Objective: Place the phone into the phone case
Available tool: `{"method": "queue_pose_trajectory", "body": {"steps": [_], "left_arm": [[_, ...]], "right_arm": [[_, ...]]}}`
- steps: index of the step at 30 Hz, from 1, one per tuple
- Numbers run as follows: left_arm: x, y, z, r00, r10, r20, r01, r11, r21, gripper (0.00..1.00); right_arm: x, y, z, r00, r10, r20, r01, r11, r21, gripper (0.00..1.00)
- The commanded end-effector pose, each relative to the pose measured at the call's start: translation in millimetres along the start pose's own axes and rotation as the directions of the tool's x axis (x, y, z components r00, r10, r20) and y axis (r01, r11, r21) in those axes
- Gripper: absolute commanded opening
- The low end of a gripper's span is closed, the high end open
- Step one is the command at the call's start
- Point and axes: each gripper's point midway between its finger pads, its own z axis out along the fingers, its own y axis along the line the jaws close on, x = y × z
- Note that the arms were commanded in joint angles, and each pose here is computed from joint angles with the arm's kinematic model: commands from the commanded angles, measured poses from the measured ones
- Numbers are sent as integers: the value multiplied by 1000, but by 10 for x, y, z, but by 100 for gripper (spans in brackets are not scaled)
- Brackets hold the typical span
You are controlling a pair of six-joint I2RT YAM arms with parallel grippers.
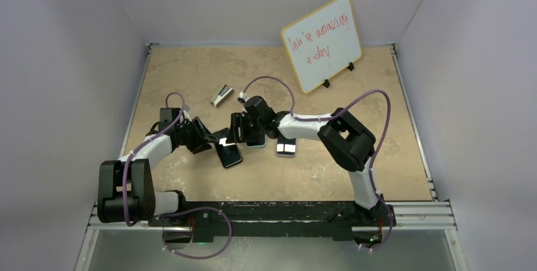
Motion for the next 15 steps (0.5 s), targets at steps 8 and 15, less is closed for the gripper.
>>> {"method": "queue_pose_trajectory", "body": {"steps": [8,15], "left_arm": [[-110,-48,-65,999,-13,-34,16,996,87,45],[-74,-25,-37,999,-6,-51,11,996,92,44]], "right_arm": [[-85,162,-169,997,26,75,-22,999,-47,82],[-6,57,-83,996,49,74,-46,998,-40,88]]}}
